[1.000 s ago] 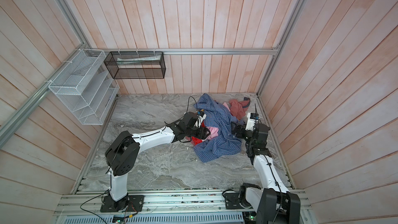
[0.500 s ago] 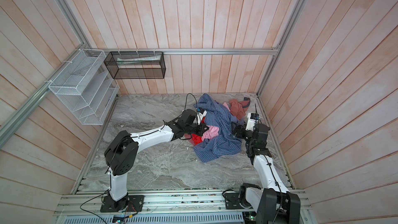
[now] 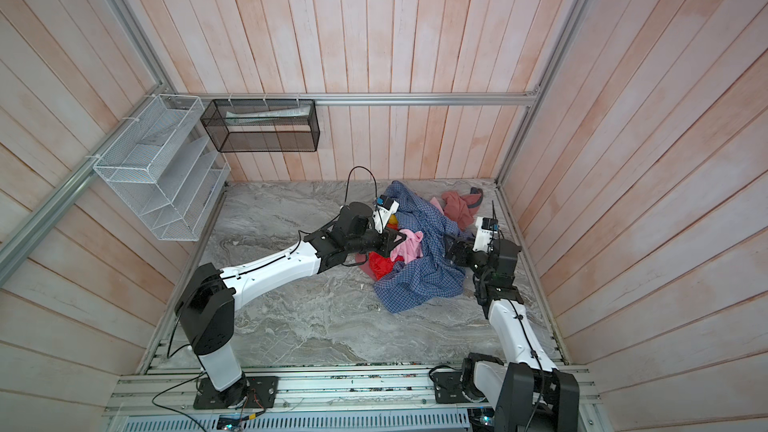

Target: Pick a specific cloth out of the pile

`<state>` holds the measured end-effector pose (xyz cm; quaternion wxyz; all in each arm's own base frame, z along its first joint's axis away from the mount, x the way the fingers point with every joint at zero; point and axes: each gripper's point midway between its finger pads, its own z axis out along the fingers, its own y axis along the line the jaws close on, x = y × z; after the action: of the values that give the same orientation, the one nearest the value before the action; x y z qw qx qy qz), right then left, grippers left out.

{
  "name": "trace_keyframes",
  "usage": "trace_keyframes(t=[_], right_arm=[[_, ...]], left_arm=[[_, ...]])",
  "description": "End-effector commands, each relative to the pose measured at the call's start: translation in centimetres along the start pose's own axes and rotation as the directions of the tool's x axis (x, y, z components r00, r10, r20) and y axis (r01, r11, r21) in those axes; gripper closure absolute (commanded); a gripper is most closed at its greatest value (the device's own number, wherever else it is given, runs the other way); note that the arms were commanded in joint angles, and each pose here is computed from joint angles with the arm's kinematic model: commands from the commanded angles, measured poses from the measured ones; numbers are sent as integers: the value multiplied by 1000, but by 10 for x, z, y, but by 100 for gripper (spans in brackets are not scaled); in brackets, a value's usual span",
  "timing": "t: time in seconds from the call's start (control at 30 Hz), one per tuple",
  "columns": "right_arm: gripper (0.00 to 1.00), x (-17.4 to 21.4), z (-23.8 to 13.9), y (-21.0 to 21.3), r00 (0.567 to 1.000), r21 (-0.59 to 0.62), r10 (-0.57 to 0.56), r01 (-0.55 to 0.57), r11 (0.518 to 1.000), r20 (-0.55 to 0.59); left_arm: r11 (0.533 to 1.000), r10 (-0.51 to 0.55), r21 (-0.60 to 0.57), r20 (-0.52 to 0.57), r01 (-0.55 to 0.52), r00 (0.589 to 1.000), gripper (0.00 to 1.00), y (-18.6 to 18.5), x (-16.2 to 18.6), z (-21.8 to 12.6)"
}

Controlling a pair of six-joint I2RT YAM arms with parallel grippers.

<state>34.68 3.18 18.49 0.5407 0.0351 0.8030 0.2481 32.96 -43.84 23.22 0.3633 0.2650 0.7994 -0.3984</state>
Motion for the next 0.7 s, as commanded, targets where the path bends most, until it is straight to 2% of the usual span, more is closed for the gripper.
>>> trace_keyframes(t=[0.0,0.13,0.33,0.47,0.67], right_arm=[[10,10,0,16,1000,-110,0,-2,994,-16],[10,27,1,23,998,-166,7,-17,986,-61],[11,45,5,41,993,-247,-51,23,969,-108],[11,49,5,45,992,-258,-67,37,966,-110],[13,57,11,34,989,-201,-54,26,979,-137]], left_arm=[[998,43,40,59,-46,997,100,-21,-27,-14],[997,54,43,109,-59,993,100,-30,-45,-24],[997,66,38,152,-73,986,100,-40,-69,-34],[996,72,32,174,-78,982,100,-44,-79,-41],[994,102,21,211,-109,972,100,-53,-99,-54]])
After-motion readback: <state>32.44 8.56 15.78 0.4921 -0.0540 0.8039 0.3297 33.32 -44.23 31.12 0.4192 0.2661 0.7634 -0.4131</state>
